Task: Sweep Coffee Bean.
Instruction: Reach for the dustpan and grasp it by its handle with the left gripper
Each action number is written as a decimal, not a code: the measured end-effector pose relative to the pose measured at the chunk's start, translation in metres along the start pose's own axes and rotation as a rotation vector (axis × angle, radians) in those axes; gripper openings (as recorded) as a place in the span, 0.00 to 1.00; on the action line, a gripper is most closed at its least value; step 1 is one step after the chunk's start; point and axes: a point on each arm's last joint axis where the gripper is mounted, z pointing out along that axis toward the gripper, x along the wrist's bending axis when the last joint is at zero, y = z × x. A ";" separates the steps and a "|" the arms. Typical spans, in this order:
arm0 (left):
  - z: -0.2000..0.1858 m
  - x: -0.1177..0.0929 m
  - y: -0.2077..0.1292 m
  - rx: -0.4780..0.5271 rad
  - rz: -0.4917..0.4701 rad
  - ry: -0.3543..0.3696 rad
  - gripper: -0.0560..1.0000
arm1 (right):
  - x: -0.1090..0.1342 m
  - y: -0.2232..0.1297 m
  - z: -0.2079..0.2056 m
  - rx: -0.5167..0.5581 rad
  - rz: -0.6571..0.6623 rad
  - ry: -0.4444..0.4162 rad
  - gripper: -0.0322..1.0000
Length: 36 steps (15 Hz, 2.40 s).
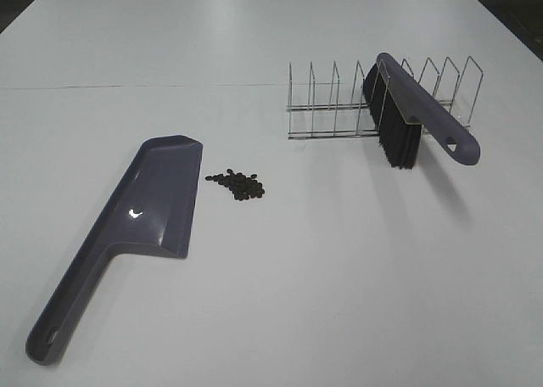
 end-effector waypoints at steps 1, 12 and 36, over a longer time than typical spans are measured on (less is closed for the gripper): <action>-0.008 0.000 0.007 -0.045 0.000 0.000 0.99 | 0.000 0.000 0.000 0.000 -0.002 -0.004 0.69; 0.006 -0.002 -0.006 0.030 -0.011 -0.020 0.99 | -0.001 0.000 0.001 -0.004 -0.003 -0.006 0.81; 0.006 -0.002 -0.006 0.030 -0.012 -0.022 0.99 | 0.000 -0.001 0.001 -0.001 -0.002 -0.005 0.81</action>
